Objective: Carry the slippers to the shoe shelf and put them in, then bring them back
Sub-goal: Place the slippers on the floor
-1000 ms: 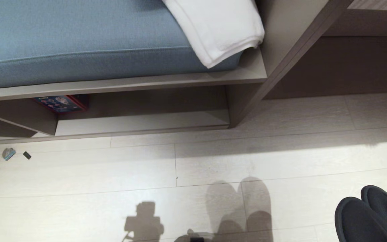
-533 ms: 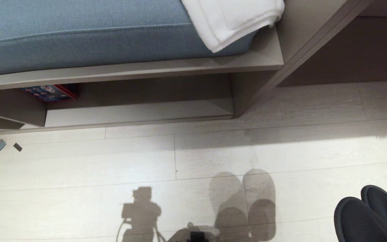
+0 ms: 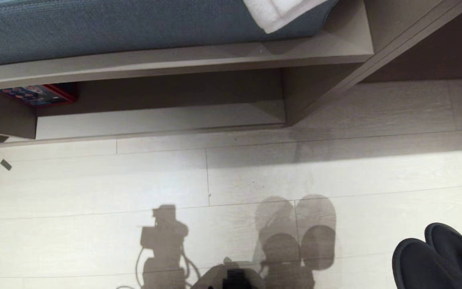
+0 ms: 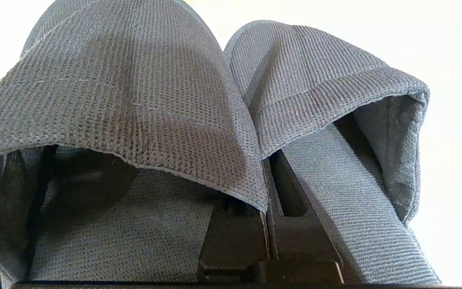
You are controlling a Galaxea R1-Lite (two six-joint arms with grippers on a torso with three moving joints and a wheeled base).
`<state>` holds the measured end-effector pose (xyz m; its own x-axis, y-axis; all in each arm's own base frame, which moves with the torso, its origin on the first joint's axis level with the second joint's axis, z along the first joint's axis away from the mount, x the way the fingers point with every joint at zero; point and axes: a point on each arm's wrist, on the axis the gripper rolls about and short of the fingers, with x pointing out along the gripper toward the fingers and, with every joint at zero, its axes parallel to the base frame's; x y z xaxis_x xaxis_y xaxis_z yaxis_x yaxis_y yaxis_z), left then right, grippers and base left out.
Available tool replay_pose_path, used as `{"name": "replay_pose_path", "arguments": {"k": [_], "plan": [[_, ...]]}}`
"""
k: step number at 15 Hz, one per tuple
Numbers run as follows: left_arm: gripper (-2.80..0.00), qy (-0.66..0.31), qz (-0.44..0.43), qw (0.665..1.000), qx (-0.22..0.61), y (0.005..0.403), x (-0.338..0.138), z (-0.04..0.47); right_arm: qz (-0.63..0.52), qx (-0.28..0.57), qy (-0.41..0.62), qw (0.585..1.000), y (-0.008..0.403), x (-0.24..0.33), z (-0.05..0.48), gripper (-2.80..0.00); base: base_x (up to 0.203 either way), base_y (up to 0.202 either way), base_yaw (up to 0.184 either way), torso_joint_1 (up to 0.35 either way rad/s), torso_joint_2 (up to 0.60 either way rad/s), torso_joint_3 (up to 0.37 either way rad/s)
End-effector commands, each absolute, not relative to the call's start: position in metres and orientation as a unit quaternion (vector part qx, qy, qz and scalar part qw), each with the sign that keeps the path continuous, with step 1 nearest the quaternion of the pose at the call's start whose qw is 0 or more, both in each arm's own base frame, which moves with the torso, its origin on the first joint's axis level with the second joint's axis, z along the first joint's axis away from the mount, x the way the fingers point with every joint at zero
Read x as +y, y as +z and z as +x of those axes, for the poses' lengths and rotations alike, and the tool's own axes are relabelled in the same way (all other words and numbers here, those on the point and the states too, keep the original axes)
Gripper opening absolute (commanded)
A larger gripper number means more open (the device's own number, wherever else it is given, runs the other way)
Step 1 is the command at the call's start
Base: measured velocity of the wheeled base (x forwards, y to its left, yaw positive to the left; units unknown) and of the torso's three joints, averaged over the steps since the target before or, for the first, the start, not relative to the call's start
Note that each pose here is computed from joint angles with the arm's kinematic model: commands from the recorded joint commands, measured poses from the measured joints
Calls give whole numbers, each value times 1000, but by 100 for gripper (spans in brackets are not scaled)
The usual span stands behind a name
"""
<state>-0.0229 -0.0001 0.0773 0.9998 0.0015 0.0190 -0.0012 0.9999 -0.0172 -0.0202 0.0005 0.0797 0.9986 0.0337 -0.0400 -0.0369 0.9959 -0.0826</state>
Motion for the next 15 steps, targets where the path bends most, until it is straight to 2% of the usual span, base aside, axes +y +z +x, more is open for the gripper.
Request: {"name": "replay_pose_path", "arguments": {"k": [1, 4, 8, 11, 15], "plan": [[-280, 1, -8, 1000, -6, 75, 0, -22, -29, 44, 35, 998, 113, 1, -8, -280, 0, 0, 0, 7, 2, -193], [-280, 1, -8, 1000, -6, 75, 0, -22, -19, 72, 71, 995, 161, 3, 36, -280, 0, 0, 0, 3, 5, -196], [-280, 1, -8, 1000, -6, 75, 0, -22, -37, 92, 122, 987, 195, 7, 131, -280, 0, 0, 0, 7, 5, -198], [-280, 0, -8, 1000, -6, 75, 0, -22, -79, 48, 148, 985, 217, 14, 192, -280, 0, 0, 0, 2, 3, -196], [-280, 0, -8, 1000, -6, 75, 0, -22, -101, -11, 75, 992, 220, 30, 205, -280, 0, 0, 0, 1, 3, -178]]}}
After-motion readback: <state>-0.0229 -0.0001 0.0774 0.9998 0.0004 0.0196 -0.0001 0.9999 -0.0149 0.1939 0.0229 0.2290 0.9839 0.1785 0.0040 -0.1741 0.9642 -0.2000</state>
